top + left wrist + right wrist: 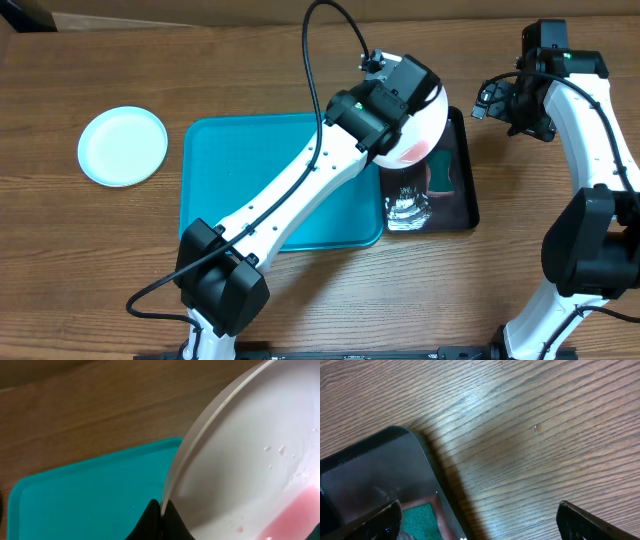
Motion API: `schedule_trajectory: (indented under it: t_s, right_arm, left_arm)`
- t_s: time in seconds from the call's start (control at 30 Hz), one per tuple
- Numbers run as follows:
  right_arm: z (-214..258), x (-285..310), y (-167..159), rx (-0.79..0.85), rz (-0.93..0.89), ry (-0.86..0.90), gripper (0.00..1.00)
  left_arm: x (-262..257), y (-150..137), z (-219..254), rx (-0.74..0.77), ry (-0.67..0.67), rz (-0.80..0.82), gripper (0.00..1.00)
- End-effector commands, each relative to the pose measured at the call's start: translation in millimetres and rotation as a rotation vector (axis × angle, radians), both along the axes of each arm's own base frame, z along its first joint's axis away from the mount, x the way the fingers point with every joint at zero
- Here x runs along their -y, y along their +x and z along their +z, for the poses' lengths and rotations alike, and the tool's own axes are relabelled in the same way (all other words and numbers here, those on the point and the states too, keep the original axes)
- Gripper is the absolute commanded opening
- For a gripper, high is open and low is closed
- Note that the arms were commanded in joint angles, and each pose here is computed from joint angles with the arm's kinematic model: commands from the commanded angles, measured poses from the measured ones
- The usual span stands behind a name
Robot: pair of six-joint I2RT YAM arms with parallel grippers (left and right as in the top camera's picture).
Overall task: Clean dirty plates on tray and stack at the side
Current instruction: 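Lift the pink-white plate with the left gripper and swing it up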
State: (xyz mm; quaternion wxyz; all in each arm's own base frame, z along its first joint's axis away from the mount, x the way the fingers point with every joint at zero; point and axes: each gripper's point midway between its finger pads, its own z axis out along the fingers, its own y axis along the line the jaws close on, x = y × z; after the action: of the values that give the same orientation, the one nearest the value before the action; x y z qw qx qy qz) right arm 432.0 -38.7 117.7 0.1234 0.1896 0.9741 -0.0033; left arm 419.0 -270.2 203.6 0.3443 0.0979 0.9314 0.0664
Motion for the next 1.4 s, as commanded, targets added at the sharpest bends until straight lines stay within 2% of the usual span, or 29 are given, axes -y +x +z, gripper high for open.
schedule_trajectory:
  t_s: [0.0, 0.33, 0.5, 0.63, 0.9, 1.37]
  right_arm:
    - [5, -1, 3, 0.02, -0.003, 0.004, 1.0]
    - [5, -1, 3, 0.02, -0.003, 0.004, 1.0]
    - [5, -1, 3, 0.02, -0.003, 0.004, 1.0]
    - [5, -1, 3, 0.02, -0.003, 0.004, 1.0]
    - [5, -1, 3, 0.02, -0.003, 0.004, 1.0]
    - [5, -1, 3, 0.02, -0.003, 0.004, 1.0]
  left_arm:
    - [-5, 8, 27, 0.097, 0.0, 0.051, 0.04]
    - [-8, 12, 38, 0.161, 0.11, 0.019, 0.04]
    - [-14, 5, 60, 0.283, 0.255, 0.078, 0.04]
    - [-4, -8, 75, 0.367, 0.317, 0.094, 0.04]
    - [21, -20, 93, 0.462, 0.315, 0.081, 0.04]
    - [31, -20, 102, 0.492, 0.33, 0.051, 0.04]
